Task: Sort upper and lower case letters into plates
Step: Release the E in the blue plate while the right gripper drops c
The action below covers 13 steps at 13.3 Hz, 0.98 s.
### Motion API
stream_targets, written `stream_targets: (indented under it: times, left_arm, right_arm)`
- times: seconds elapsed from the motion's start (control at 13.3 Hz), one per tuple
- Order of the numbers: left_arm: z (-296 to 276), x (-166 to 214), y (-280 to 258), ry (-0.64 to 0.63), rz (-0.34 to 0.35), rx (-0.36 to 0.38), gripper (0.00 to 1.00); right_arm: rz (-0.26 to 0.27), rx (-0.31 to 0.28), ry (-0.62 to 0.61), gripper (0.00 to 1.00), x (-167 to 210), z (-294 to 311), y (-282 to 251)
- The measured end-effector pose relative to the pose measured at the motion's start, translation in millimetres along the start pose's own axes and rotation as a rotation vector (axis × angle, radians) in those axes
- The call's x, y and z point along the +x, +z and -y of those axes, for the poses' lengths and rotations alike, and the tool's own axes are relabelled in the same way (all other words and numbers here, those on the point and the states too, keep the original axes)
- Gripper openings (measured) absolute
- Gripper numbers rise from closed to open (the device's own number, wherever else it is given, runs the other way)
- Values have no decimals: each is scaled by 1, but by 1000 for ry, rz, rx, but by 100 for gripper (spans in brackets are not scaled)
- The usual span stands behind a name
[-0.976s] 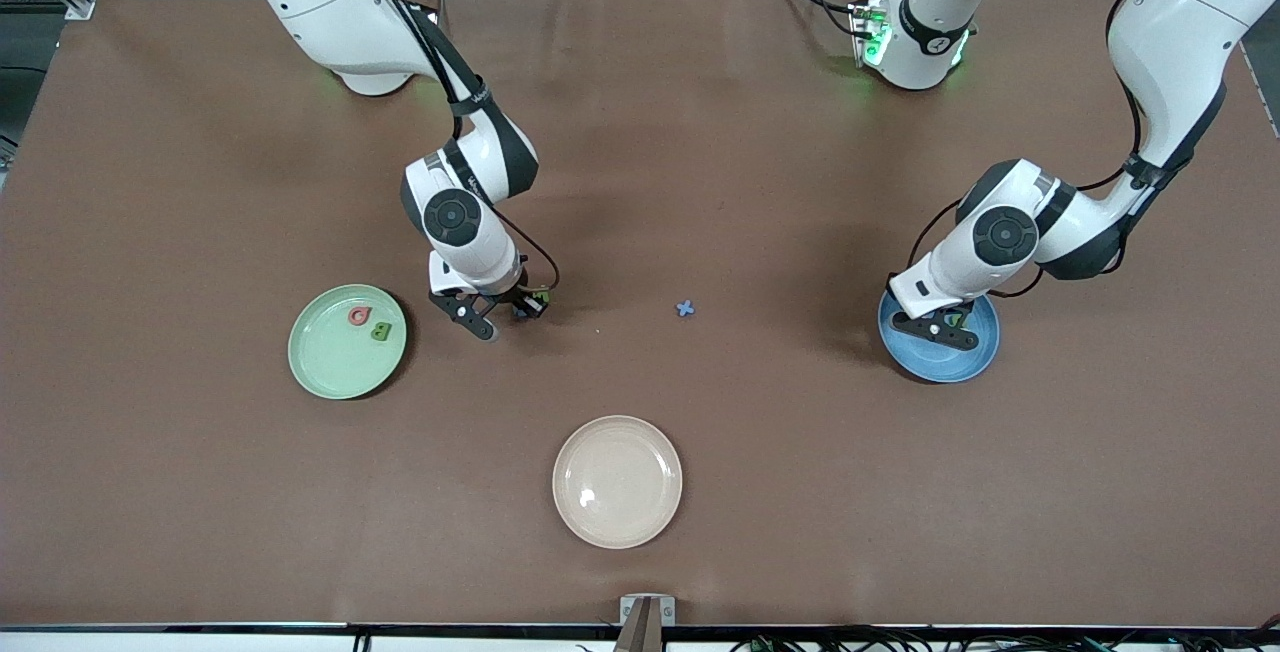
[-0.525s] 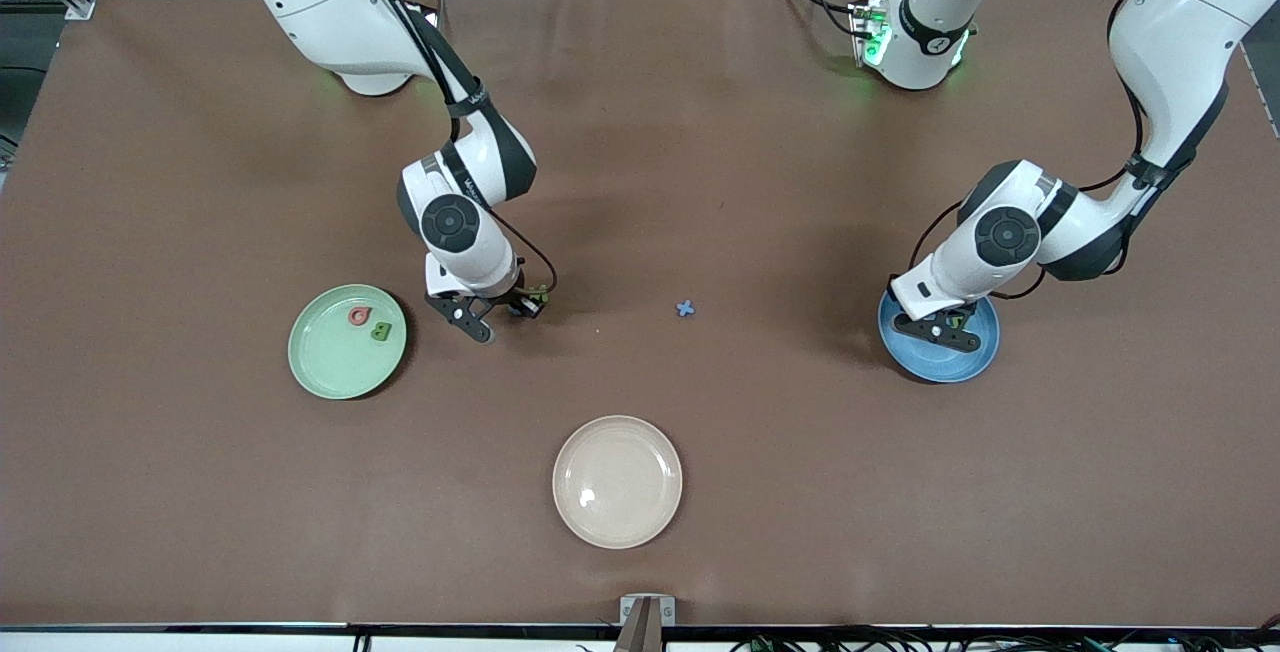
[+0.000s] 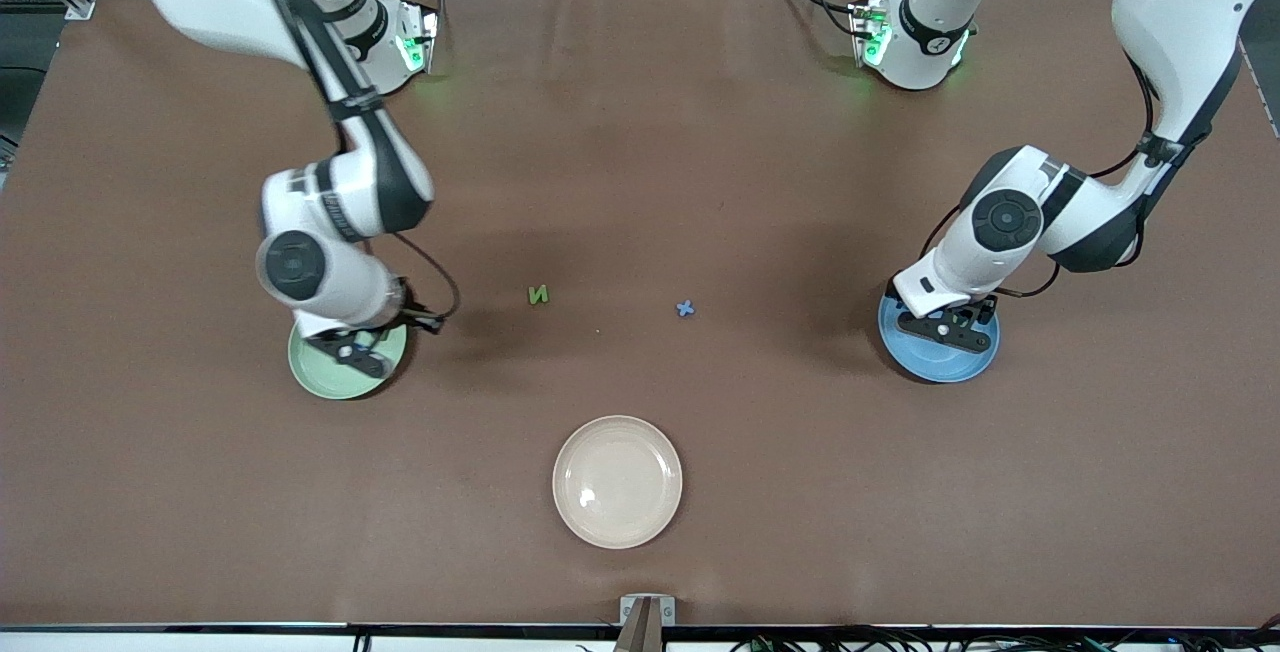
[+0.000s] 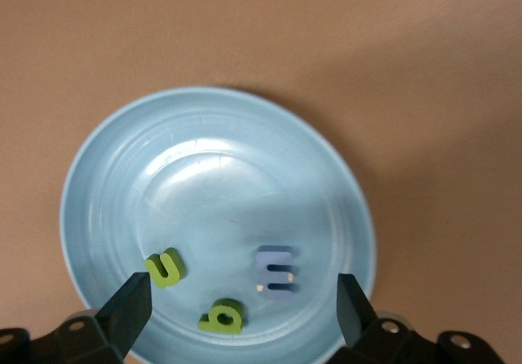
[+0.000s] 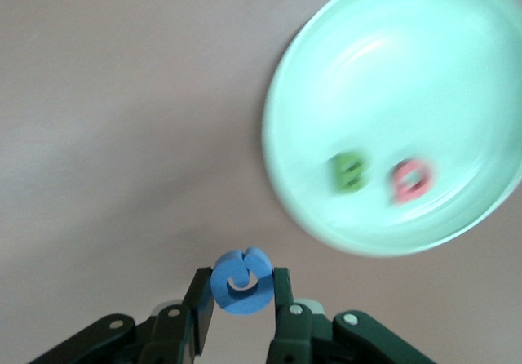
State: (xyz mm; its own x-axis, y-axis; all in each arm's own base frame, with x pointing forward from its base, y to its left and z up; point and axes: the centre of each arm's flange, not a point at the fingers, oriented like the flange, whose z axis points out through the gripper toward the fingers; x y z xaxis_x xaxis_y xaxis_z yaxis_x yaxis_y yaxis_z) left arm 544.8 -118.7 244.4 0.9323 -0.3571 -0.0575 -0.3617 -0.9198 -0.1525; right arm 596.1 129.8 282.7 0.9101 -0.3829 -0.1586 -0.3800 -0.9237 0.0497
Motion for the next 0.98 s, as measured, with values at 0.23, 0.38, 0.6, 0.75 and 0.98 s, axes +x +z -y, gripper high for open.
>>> stream_targets:
  times: [0.23,0.38,0.6,0.75,0.98]
  left_arm:
    - [-45,17,-38,-106,-37,-40,100]
    - [-92,28,-56,-181,-51,-86,100]
    - [-171,45,-74,-334,-55,-160,100]
    - [-210,60,-70,-471,-39,-190,100]
    - [-259,80,-46,-630,-31,-164,100]
  right_arm:
    - [16,9,-68,34,32,-58,3]
    - [19,14,-99,34,44,-81,6]
    - [-3,22,-137,34,58,-109,9]
    - [-17,25,-146,34,67,-125,16]
    - [-34,30,-152,34,72,-127,35]
